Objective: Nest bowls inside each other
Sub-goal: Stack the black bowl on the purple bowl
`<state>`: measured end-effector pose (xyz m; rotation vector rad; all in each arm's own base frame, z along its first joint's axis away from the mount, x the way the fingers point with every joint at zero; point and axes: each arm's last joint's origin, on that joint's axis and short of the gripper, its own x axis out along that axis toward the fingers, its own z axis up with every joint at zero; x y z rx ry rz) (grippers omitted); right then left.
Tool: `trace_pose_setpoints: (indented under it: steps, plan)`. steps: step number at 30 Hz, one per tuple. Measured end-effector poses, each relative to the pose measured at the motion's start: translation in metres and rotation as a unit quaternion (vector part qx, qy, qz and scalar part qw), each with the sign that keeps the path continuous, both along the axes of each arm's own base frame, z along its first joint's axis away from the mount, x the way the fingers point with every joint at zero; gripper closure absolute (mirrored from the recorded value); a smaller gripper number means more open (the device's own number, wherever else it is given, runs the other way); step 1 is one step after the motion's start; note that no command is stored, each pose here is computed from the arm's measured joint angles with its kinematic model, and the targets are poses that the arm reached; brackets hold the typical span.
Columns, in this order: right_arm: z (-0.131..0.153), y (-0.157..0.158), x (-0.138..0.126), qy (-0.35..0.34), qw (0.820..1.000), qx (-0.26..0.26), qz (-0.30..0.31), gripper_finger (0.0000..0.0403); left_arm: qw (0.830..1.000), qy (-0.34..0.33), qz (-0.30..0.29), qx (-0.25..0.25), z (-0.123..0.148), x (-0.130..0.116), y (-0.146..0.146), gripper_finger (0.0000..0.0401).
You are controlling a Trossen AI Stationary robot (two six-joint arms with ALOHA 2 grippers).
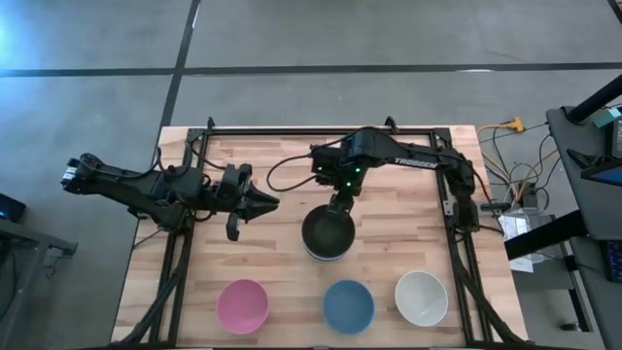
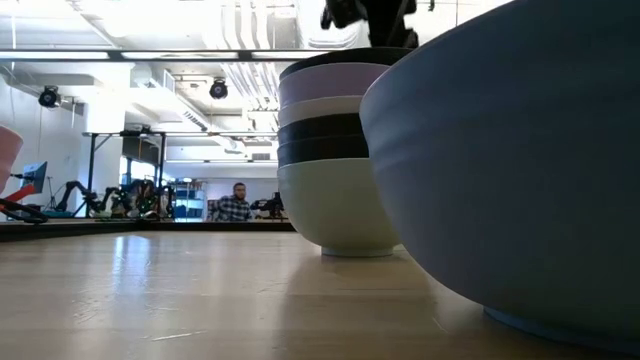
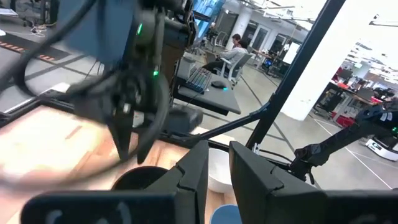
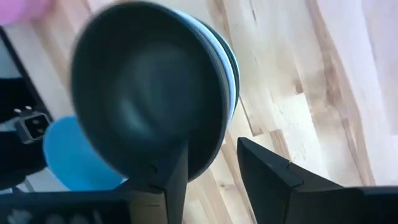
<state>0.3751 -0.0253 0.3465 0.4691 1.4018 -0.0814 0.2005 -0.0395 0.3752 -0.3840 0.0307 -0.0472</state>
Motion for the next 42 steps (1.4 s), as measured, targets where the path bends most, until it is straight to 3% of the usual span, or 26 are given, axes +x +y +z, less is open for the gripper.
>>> trace_pose_setpoints:
  steps: [3,8,12,18,21,30,42]
  plan:
    - [0.012,0.007,-0.005,-0.042,0.999,-0.004,0.008,0.0276,1.0,0.0,0.0,0.0,0.0,0.0,0.0,0.0351]
    - [0.022,0.029,-0.018,-0.098,0.995,-0.008,0.036,0.0322,1.0,0.001,-0.002,0.0,-0.001,0.0,0.0,0.0351]
    - [0.021,0.045,-0.036,-0.161,0.984,-0.06,0.035,0.036,1.0,0.001,-0.003,0.0,-0.001,0.0,0.0,0.0351]
    - [0.008,0.055,-0.058,-0.348,0.937,-0.03,-0.017,0.0391,1.0,0.016,-0.003,0.004,-0.006,0.004,-0.001,0.0351]
    - [-0.013,0.053,-0.069,-0.399,0.915,0.001,-0.06,0.0394,1.0,0.025,-0.004,0.009,-0.01,0.008,-0.002,0.0351]
    - [-0.083,0.051,-0.083,-0.416,0.898,0.057,-0.13,0.0394,0.999,0.031,-0.004,0.012,-0.012,0.011,-0.003,0.0351]
    - [-0.095,0.038,-0.088,-0.376,0.912,0.029,-0.163,0.0394,1.0,0.023,-0.004,0.01,-0.01,0.008,-0.002,0.0351]
